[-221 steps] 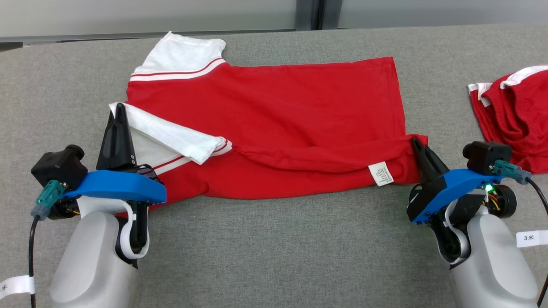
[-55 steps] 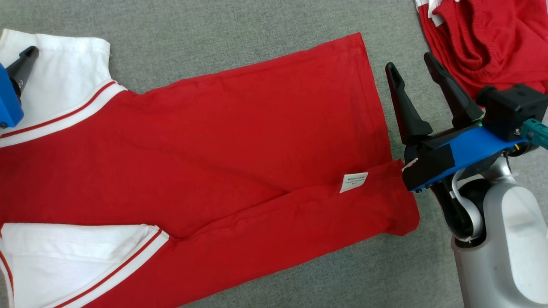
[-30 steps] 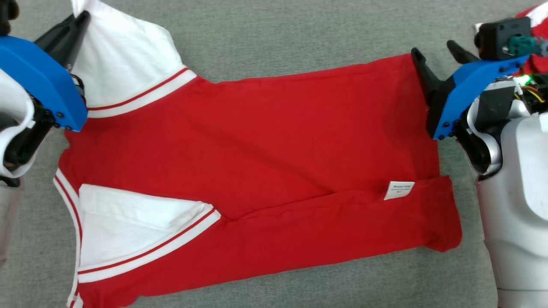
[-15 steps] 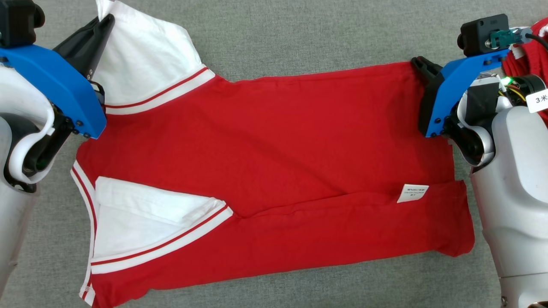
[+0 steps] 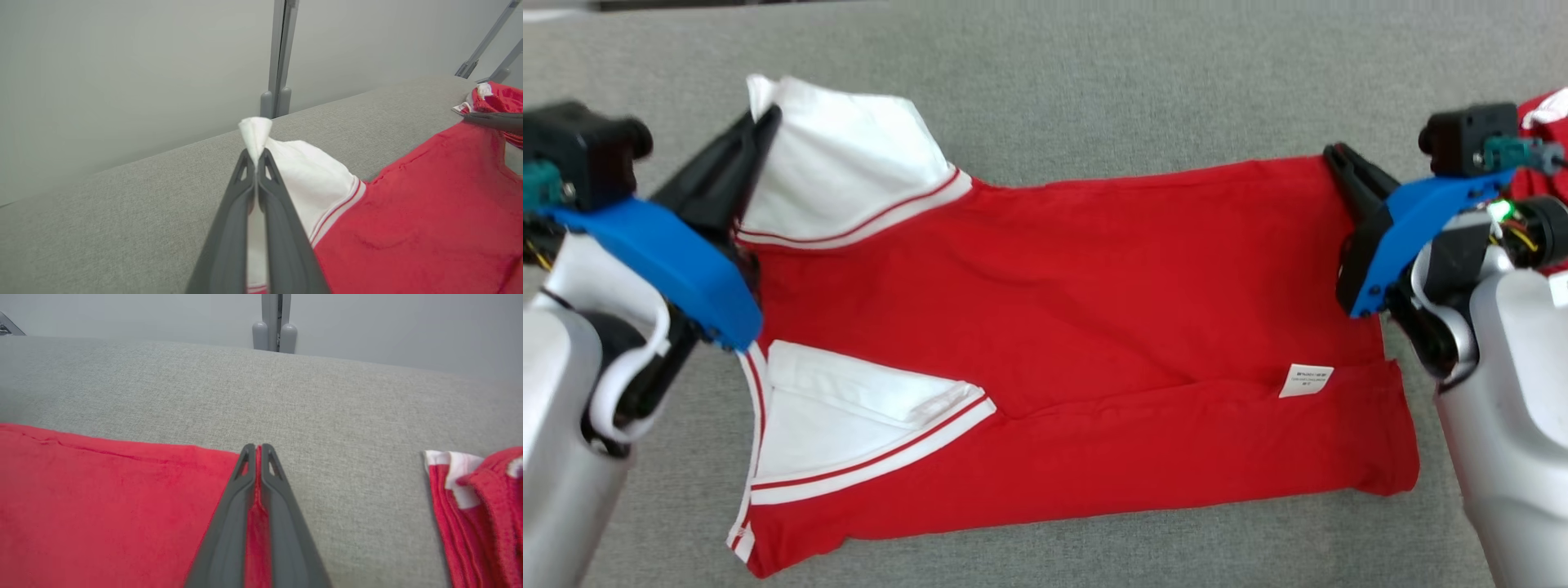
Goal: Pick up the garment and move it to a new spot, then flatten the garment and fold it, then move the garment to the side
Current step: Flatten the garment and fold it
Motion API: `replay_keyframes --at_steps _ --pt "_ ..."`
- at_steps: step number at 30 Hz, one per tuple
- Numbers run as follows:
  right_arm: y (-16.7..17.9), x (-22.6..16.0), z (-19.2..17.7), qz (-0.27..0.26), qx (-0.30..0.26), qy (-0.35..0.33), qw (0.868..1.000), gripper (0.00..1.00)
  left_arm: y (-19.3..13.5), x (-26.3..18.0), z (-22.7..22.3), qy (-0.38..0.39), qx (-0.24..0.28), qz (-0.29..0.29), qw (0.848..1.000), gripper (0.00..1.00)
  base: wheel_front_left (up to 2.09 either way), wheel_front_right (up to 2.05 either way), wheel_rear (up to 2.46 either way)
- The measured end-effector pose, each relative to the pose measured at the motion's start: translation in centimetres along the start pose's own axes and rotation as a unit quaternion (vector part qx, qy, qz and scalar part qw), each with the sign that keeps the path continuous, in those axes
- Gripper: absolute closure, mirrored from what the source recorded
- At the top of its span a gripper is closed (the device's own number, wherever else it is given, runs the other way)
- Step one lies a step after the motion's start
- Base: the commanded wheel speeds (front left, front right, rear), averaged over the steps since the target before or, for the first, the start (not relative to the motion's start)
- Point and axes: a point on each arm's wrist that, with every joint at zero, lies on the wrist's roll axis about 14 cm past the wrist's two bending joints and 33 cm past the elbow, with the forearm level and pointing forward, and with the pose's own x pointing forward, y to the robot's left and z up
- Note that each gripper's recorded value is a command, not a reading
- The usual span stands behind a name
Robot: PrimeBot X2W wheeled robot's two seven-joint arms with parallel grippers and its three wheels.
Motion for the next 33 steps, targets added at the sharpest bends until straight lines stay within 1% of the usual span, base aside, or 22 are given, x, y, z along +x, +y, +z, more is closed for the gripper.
replay_keyframes --at_steps 3,7,12,14,20,23,25,26,27,28,29,33 --pt "0.3 -1.6 0.3 0.002 0.004 -0.022 1.0 1.0 -1.1 -2.2 0.0 -0.012 -0.004 0.002 1.0 1.0 0.0 0.0 0.0" --pt "0.3 -3.9 0.4 -0.001 0.01 -0.045 0.999 1.0 -2.1 -5.1 -1.3 -0.018 -0.023 0.017 0.999 1.0 0.0 0.0 0.0" --pt "0.7 -6.5 -0.9 -0.007 0.035 -0.056 0.998 1.0 -3.3 -8.2 -4.2 -0.02 -0.081 0.044 0.996 1.0 0.0 0.0 0.0" --pt "0.2 -7.8 -1.9 -0.018 0.047 -0.056 0.997 1.0 -3.3 -9.6 -6.0 -0.018 -0.104 0.068 0.992 1.0 0.0 0.0 0.0" --pt "1.1 -9.3 -4.3 -0.02 0.066 -0.037 0.997 1.0 -4.0 -11.1 -8.6 -0.021 -0.153 0.09 0.984 1.0 0.0 0.0 0.0" --pt "1.2 -9.9 -4.8 -0.023 0.074 -0.038 0.996 1.0 -4.6 -11.7 -9.7 -0.023 -0.177 0.098 0.979 1.0 0.0 0.0 0.0" --pt "1.2 -10.1 -5.0 -0.025 0.075 -0.037 0.996 1.0 -4.7 -11.8 -10.0 -0.025 -0.181 0.1 0.978 1.0 0.0 0.0 0.0" --pt "1.0 -10.5 -5.3 -0.031 0.078 -0.042 0.996 0.91 -5.1 -12.1 -10.5 -0.026 -0.184 0.102 0.977 0.65 0.0 0.0 0.0" --pt "1.0 -10.6 -5.4 -0.033 0.081 -0.044 0.995 0.72 -5.2 -12.3 -10.8 -0.028 -0.186 0.104 0.977 0.31 0.0 0.0 0.0" --pt "1.0 -10.8 -5.5 -0.035 0.086 -0.048 0.995 0.56 -5.4 -12.5 -11.1 -0.028 -0.193 0.107 0.975 0.0 0.0 0.0 0.0" --pt "1.1 -11.0 -5.5 -0.037 0.088 -0.052 0.994 0.0 -5.5 -12.6 -11.3 -0.031 -0.201 0.11 0.973 0.0 0.0 0.0 0.0" --pt "0.4 -11.8 -6.1 -0.054 0.102 -0.064 0.991 0.0 -5.6 -13.2 -11.3 -0.06 -0.233 0.126 0.962 0.0 0.0 0.0 0.0"
